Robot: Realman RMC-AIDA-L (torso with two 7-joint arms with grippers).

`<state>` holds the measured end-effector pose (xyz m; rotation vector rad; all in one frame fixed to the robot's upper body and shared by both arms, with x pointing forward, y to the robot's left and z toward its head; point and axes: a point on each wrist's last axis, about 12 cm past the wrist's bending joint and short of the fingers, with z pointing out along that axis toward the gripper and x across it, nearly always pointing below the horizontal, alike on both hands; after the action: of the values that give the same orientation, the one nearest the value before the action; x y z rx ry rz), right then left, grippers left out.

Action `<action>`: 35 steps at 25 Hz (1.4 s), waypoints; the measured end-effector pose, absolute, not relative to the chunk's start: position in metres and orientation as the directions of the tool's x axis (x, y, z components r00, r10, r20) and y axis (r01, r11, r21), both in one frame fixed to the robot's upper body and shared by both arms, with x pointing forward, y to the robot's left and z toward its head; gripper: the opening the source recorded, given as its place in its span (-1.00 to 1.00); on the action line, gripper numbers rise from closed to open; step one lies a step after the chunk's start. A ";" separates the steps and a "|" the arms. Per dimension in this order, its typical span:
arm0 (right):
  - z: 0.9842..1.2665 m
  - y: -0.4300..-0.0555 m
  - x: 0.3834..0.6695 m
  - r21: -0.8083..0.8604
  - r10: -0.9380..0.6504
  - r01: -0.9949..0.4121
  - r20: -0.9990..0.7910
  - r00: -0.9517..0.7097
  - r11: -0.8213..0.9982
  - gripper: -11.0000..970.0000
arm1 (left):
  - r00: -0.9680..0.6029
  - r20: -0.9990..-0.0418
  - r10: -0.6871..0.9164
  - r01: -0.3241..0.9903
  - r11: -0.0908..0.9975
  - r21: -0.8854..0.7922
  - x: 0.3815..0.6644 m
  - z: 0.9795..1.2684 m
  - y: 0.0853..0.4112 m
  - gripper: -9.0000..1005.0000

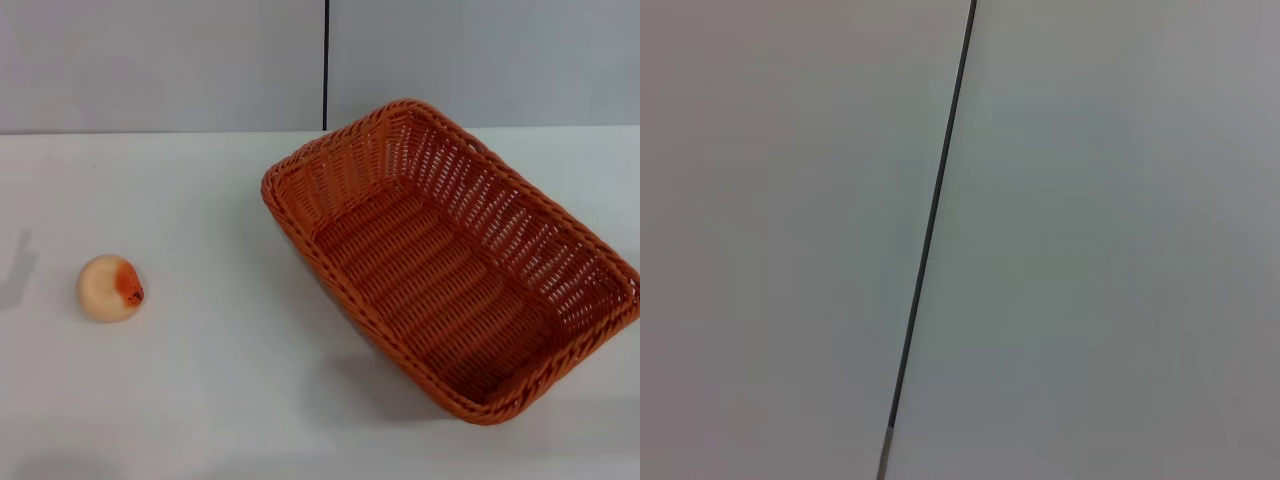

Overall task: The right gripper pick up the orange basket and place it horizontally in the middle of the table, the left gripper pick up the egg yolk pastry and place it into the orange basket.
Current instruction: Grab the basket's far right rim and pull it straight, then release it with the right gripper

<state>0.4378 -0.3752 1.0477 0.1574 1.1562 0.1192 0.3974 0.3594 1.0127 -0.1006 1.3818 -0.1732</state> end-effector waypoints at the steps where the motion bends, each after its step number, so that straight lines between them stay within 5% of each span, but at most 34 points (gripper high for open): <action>1: 1.048 -0.376 0.437 0.186 0.176 -0.015 -0.900 0.398 0.983 0.33 | 0.176 -0.967 -0.183 0.065 0.983 -0.174 0.398 1.013 0.359 0.60; 11: 1.051 -0.384 0.433 0.194 0.207 -0.073 -0.905 0.371 0.978 0.33 | 0.171 -0.968 -0.186 0.070 0.982 -0.176 0.400 1.012 0.358 0.59; 14: 1.063 -0.397 0.442 0.230 0.281 -0.190 -0.909 0.307 0.954 0.33 | 0.169 -0.968 -0.186 0.072 0.982 -0.176 0.401 1.012 0.357 0.59; 18: 1.101 -0.421 0.477 0.258 0.274 -0.366 -0.962 -0.008 0.894 0.34 | 0.173 -0.967 -0.188 0.072 0.981 -0.178 0.403 1.013 0.357 0.59; 23: 1.143 -0.420 0.512 0.329 0.165 -0.427 -0.911 -0.378 0.842 0.33 | 0.171 -0.967 -0.187 0.073 0.982 -0.177 0.403 1.013 0.357 0.59; 28: 1.173 -0.400 0.537 0.364 0.011 -0.439 -0.781 -0.625 0.821 0.33 | 0.166 -0.968 -0.187 0.069 0.982 -0.177 0.401 1.011 0.357 0.59; 35: 1.192 -0.379 0.558 0.396 -0.103 -0.448 -0.647 -0.755 0.801 0.33 | 0.163 -0.968 -0.190 0.065 0.981 -0.182 0.398 1.010 0.356 0.59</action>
<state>0.5580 -0.3788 1.1924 -0.4059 2.3608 0.7247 0.3976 0.3565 1.0104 -0.1060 1.3960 -0.1829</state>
